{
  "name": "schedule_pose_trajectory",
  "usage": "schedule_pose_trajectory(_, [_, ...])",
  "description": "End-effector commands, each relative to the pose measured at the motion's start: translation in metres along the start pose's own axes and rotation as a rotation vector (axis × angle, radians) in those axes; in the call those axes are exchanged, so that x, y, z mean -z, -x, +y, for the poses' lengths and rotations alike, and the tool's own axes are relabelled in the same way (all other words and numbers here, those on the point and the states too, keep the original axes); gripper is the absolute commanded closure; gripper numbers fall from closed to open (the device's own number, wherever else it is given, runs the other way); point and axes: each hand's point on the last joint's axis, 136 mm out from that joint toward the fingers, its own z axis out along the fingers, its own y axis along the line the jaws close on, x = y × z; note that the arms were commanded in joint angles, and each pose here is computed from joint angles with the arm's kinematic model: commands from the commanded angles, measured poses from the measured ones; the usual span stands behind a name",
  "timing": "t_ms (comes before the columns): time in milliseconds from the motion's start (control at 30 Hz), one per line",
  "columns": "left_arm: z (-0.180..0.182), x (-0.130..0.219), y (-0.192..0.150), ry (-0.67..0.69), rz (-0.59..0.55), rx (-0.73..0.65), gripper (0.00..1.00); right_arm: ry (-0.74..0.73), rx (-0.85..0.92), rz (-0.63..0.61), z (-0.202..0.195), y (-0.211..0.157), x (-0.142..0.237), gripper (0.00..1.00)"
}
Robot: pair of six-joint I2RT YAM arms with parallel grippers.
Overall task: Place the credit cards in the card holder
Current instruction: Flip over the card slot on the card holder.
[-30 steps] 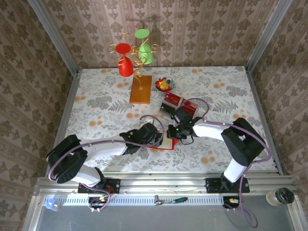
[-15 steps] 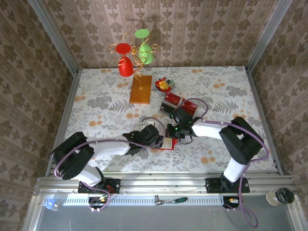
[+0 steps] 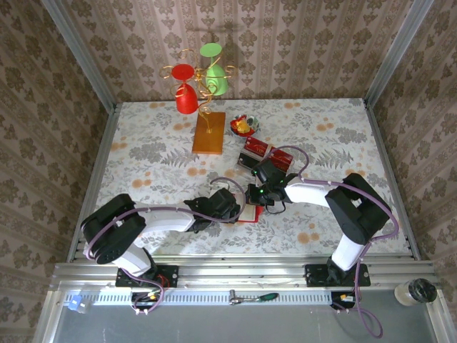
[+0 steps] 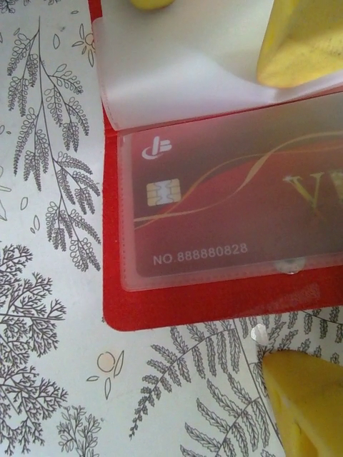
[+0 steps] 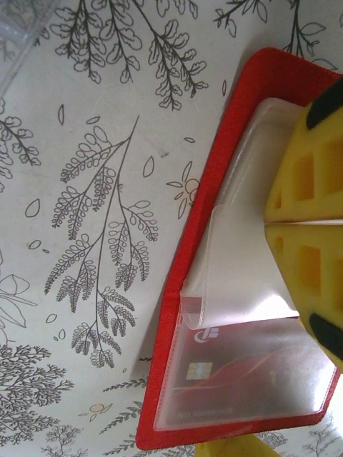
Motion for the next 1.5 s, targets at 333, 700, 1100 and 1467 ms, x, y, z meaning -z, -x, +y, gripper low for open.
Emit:
schedule_pose_trajectory(333, [0.008,-0.005,-0.02,0.019,0.036,-0.007,0.08,-0.016,-0.016,-0.068,0.002,0.012,0.023,0.5])
schedule_pose_trajectory(700, [0.007,-0.001,-0.016,0.012,0.024,-0.003,0.07,0.08,-0.022,-0.023,0.018,0.007,0.012,0.49])
schedule_pose_trajectory(1100, [0.009,0.026,0.009,-0.011,-0.056,0.025,0.04,0.198,-0.009,0.011,0.055,0.005,0.018,0.48])
schedule_pose_trajectory(1467, [0.051,0.071,0.035,-0.002,-0.175,0.138,0.03,0.226,0.022,0.035,0.089,-0.001,0.006,0.37])
